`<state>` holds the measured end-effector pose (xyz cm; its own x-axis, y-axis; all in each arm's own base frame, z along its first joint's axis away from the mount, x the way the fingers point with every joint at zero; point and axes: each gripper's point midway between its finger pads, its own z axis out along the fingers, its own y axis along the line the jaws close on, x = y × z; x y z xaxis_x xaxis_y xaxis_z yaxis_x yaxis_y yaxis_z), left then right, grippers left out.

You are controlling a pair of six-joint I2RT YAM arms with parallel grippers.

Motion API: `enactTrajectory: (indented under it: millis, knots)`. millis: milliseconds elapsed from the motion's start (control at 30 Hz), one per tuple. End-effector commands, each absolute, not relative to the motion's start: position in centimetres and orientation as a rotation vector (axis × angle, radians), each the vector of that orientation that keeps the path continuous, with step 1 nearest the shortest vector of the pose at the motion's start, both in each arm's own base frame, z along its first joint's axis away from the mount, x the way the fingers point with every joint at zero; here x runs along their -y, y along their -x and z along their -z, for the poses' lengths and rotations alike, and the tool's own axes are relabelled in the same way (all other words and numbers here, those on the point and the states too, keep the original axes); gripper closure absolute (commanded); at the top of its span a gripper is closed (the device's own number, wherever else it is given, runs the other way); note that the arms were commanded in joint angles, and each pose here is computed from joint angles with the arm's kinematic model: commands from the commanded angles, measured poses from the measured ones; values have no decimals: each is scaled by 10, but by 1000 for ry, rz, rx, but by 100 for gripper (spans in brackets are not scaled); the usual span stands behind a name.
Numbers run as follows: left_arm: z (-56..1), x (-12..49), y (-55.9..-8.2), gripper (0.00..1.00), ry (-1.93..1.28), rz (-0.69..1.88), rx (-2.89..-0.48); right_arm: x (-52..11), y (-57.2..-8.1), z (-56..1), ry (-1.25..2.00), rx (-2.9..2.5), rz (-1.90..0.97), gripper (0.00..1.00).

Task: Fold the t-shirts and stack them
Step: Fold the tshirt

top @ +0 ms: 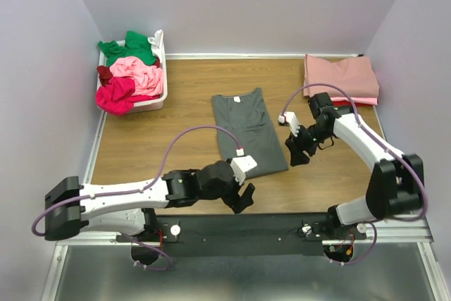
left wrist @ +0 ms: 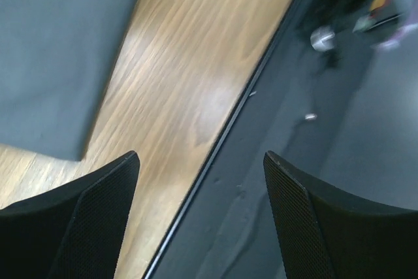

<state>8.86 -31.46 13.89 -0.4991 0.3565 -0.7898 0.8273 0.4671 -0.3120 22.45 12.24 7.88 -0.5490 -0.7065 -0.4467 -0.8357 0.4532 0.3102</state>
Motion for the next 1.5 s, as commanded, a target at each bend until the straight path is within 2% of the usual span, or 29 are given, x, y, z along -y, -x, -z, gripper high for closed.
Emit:
enactTrajectory:
  millis: [0,67,133,167,200,233,333,367,433,567,667,800,933,1233,1333,1400,1467]
  knots:
    - [-133,315,-119,14,-926,656,-2029,-125,-196,-100,1750,-1958,-746,30]
    - [-158,334,-125,14,-961,681,-1937,-135,-201,-103,1836,-1717,-699,8]
    - [-164,331,-140,12,-1038,516,-1923,-148,-207,-114,1789,-1618,-718,6]
    - [-197,342,-149,11,-1037,501,-1873,-152,-208,-116,1778,-1611,-742,5]
    - [-188,332,-158,11,-1142,340,-1871,-158,-216,-121,1761,-1602,-777,6]
    - [-197,329,-162,11,-1182,295,-1835,-160,-218,-121,1755,-1605,-796,5]
    - [-173,315,-165,10,-1406,152,-1718,-161,-221,-113,1782,-1578,-810,1]
    - [-158,318,-161,14,-1456,212,-1702,-160,-221,-111,1793,-1571,-799,1]
    - [-153,320,-165,14,-1471,244,-1710,-160,-220,-106,1792,-1573,-794,1]
    - [-95,290,-173,14,-1660,66,-1684,-157,-226,-102,1798,-1576,-739,2]
    - [-73,287,-174,14,-1689,95,-1689,-153,-233,-98,1798,-1590,-695,2]
    - [-60,291,-172,15,-1695,144,-1702,-154,-235,-92,1792,-1595,-701,3]
    - [-36,290,-177,17,-1728,84,-1741,-157,-239,-94,1771,-1598,-711,4]
    - [-35,293,-181,18,-1706,83,-1738,-153,-237,-81,1780,-1619,-699,4]
    - [-28,286,-188,26,-1696,46,-1769,-152,-234,-74,1816,-1578,-691,5]
    - [-18,279,-189,38,-1726,15,-1794,-151,-230,-65,1869,-1524,-681,5]
    - [-15,278,-189,41,-1735,5,-1797,-149,-227,-58,1905,-1502,-677,5]
